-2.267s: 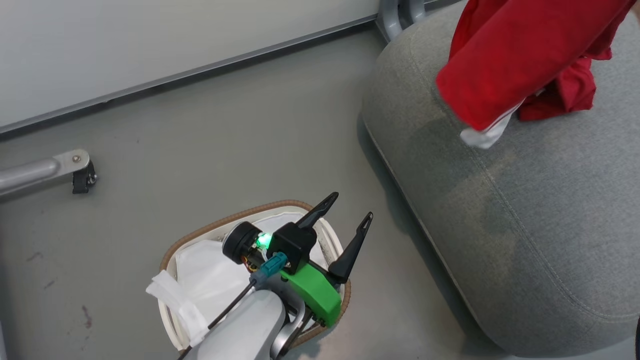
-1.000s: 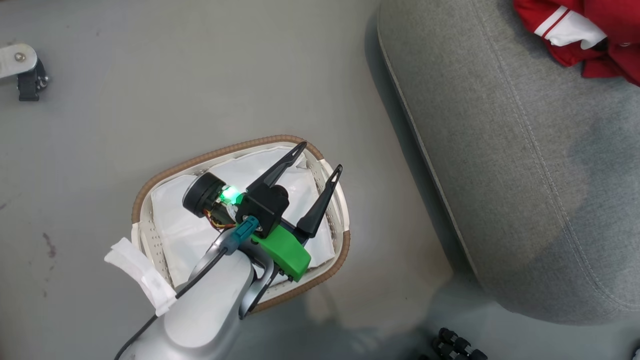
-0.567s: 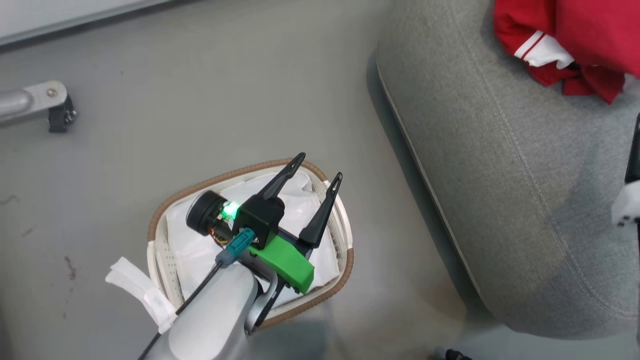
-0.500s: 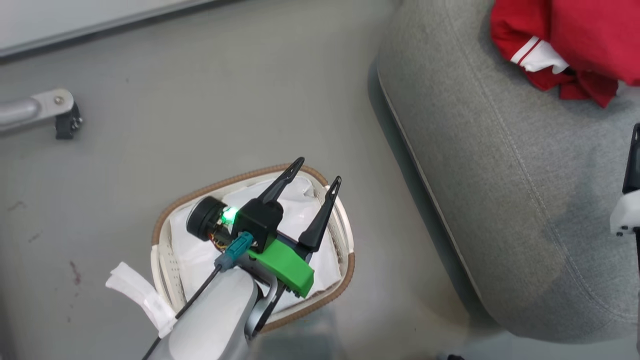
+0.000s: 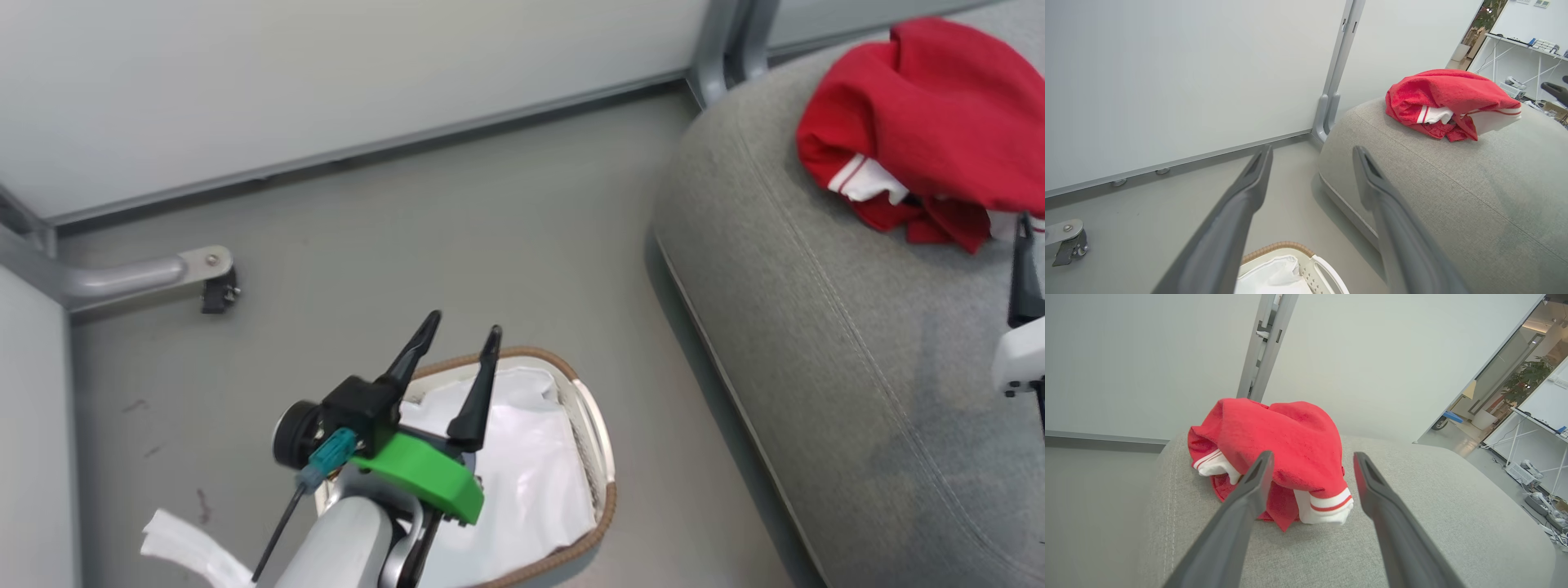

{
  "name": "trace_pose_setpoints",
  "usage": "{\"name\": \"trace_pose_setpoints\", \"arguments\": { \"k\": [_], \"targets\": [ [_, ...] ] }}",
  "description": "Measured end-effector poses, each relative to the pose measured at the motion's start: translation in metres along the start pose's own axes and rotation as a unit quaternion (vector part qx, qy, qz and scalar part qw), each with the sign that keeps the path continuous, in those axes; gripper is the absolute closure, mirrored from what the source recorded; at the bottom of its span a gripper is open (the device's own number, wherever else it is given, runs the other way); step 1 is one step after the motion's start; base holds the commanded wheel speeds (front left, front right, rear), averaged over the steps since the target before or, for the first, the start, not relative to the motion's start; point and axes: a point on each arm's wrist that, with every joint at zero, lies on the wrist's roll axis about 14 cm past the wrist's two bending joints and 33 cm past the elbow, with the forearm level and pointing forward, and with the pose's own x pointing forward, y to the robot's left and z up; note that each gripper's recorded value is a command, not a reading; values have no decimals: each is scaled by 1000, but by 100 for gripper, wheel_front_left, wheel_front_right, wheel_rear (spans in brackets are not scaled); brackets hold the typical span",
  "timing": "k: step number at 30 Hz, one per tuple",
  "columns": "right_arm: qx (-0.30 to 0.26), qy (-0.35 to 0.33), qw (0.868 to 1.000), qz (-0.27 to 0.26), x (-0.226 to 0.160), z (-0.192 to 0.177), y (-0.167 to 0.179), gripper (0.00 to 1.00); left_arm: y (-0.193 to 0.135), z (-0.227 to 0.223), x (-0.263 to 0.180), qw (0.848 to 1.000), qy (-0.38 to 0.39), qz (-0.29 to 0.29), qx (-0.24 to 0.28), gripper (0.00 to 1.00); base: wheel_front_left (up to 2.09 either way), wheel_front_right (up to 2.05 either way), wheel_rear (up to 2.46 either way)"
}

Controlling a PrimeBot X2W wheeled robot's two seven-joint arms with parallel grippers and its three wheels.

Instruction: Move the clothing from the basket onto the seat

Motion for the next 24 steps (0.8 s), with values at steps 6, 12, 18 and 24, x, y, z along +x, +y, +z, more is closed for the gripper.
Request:
{"name": "trace_pose_setpoints", "arguments": {
  "k": [6,12,18,24],
  "targets": [
    [43,-42,997,51,7,32,51,0,36,21,-32,996,-29,80,12,0,0,0,0],
    [96,-63,987,112,4,55,112,0,71,35,-71,985,-50,164,25,0,0,0,0],
    [137,-58,975,166,-15,59,161,0,95,38,-109,970,-59,233,22,0,0,0,0],
    [157,-43,967,197,-41,53,185,0,103,35,-139,960,-63,272,17,0,0,0,0]
  ]
}}
